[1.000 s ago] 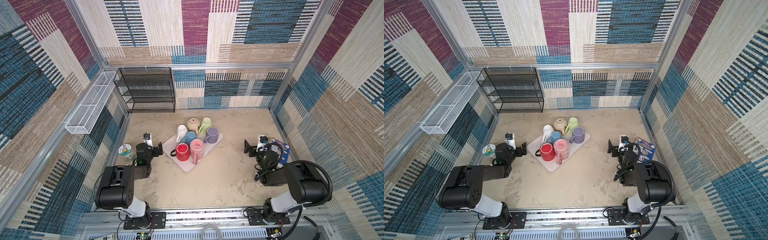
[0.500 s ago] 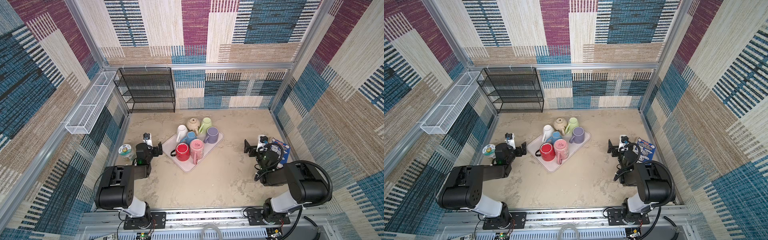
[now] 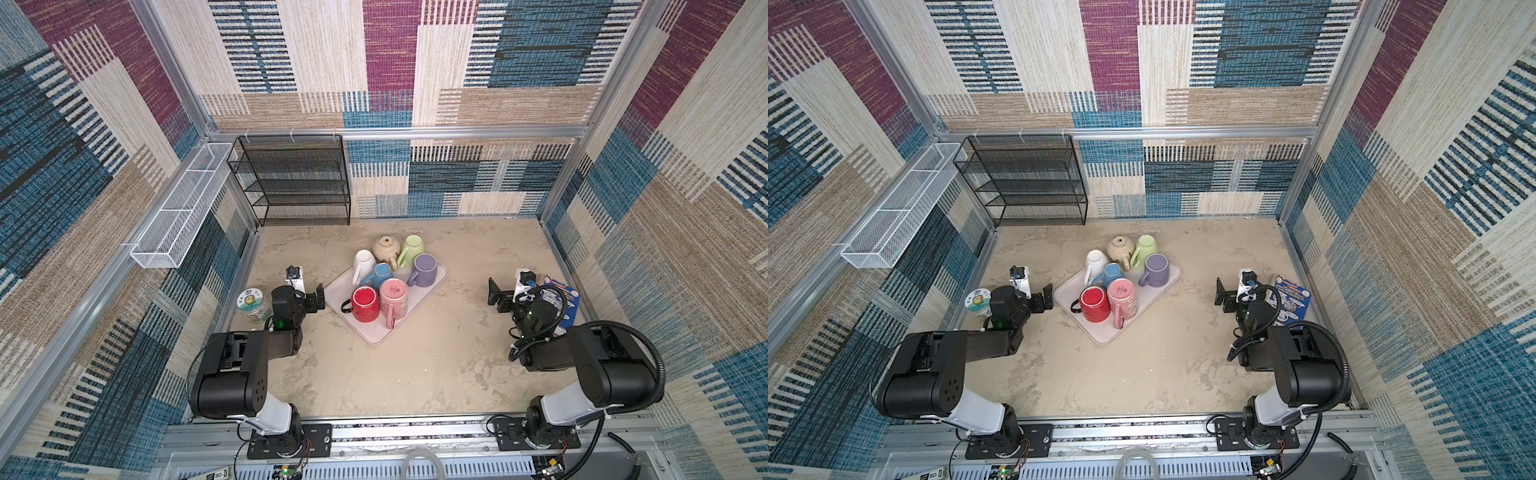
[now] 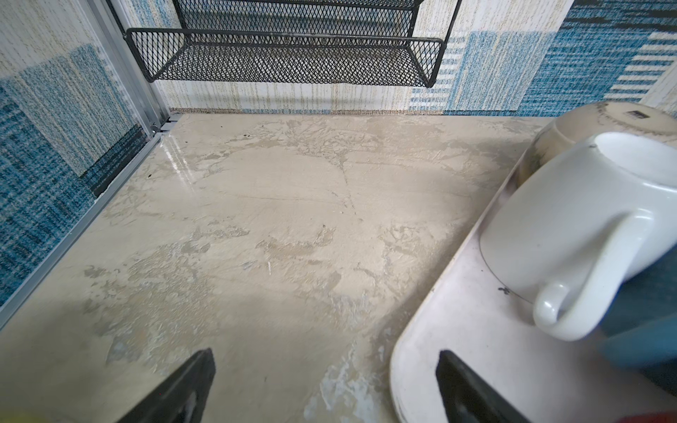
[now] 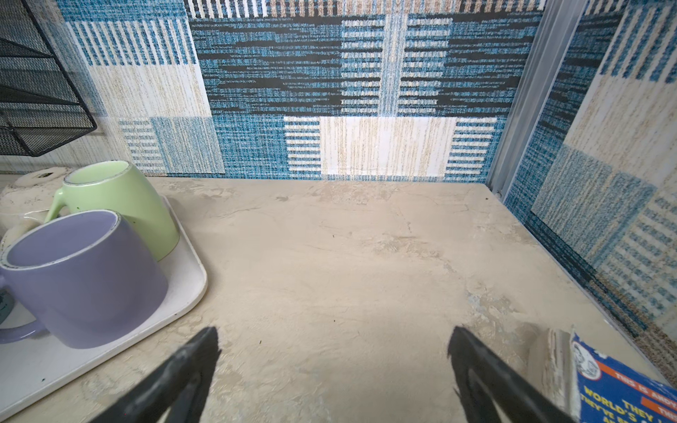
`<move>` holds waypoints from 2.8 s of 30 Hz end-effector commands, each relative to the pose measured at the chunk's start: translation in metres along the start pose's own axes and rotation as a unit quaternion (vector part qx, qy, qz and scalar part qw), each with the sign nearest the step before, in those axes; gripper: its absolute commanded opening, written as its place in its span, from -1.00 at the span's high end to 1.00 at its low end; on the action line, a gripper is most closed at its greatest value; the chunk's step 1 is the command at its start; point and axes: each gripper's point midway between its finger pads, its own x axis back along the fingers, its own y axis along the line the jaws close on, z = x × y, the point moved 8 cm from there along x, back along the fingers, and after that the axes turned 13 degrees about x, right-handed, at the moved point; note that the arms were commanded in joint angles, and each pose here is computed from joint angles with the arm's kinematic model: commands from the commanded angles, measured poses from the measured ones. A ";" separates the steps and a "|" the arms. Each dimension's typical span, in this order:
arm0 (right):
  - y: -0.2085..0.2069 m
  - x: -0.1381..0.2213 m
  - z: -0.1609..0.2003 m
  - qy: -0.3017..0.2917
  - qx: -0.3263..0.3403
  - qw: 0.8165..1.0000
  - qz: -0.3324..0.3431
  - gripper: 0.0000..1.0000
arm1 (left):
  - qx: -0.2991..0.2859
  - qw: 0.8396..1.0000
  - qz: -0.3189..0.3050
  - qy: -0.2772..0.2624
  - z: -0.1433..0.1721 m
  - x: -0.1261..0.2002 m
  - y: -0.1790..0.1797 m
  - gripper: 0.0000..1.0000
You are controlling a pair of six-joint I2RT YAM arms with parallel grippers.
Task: Turn the mug right side up
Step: Rotate the tray at the center of the table.
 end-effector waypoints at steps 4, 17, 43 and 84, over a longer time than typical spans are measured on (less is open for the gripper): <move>-0.002 0.000 -0.007 -0.017 0.002 1.000 0.011 -1.00 | -0.003 1.000 0.005 0.001 -0.001 -0.001 -0.001 -0.99; -0.021 -0.024 -0.095 0.030 -0.100 0.995 -0.002 -0.90 | 0.058 0.995 -0.073 0.024 -0.078 0.039 -0.009 -0.69; 0.069 -0.183 -0.025 0.297 -0.199 0.898 -0.255 -0.23 | 0.257 0.946 -0.031 0.193 -0.051 0.079 -0.052 -0.55; 0.122 -0.156 0.036 0.402 -0.171 0.861 -0.258 0.82 | 0.275 0.930 -0.131 0.204 -0.035 0.077 -0.038 -0.64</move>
